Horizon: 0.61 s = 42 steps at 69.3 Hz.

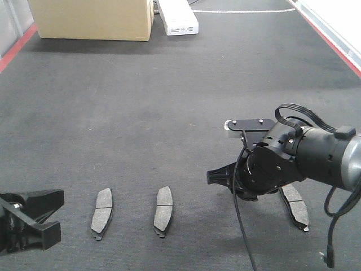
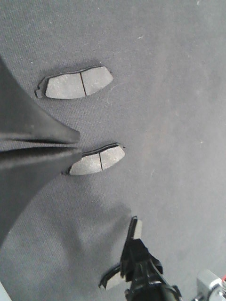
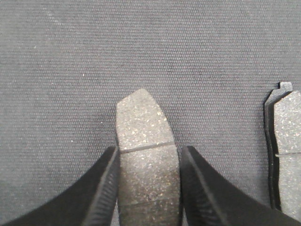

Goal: Move and align brake pads A on conveyor
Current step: 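Lower the right gripper's pad onto the belt beside the others and release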

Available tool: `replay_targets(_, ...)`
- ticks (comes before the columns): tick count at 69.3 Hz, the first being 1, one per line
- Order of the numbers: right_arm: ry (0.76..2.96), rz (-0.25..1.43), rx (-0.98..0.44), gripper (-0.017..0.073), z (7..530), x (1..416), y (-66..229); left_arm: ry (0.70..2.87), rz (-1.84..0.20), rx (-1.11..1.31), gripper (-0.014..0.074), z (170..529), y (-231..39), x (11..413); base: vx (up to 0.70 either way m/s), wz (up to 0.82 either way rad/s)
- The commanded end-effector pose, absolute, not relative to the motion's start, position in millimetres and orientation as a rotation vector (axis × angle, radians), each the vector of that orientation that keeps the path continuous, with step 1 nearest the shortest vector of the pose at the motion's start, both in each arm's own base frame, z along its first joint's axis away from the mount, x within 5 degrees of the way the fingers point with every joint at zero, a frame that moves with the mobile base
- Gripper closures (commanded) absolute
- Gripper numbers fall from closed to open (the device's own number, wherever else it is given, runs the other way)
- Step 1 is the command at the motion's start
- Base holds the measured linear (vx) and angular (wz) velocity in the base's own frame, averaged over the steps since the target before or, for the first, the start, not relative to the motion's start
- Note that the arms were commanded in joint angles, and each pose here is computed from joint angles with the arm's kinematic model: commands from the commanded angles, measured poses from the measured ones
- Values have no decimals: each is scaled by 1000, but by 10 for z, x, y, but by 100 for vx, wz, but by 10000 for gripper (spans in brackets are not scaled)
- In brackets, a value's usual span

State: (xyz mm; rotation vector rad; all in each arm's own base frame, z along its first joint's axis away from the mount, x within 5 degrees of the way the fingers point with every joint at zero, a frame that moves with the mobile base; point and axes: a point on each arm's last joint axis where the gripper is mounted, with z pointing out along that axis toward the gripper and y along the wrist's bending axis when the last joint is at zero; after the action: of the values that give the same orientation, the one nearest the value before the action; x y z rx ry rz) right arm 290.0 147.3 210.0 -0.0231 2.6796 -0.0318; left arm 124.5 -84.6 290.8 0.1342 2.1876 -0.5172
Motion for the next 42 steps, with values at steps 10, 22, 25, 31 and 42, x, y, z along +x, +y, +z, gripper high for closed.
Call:
replay_targets(10,2581,34,-53,394,2241,2998,1531,2135,-550,137,600,3022,-865,1256,0,0)
replay_targets(22,2617,18,-44,392,2142,3012,1543,2134,-551,137,600,3023,-865,1256,0,0)
replay_targets(25,2625,26,-34,391,2139,3006,1546,2134,-551,137,600,3023,-865,1256,0,0)
replay_targets(31,2645,25,-20,391,2130,2990,1543,2134,-551,137,600,3023,-865,1256,0,0)
replay_targets(42,2681,15,-6,388,2108,2964,1536,2134,-551,137,600,3023,-865,1256,0,0)
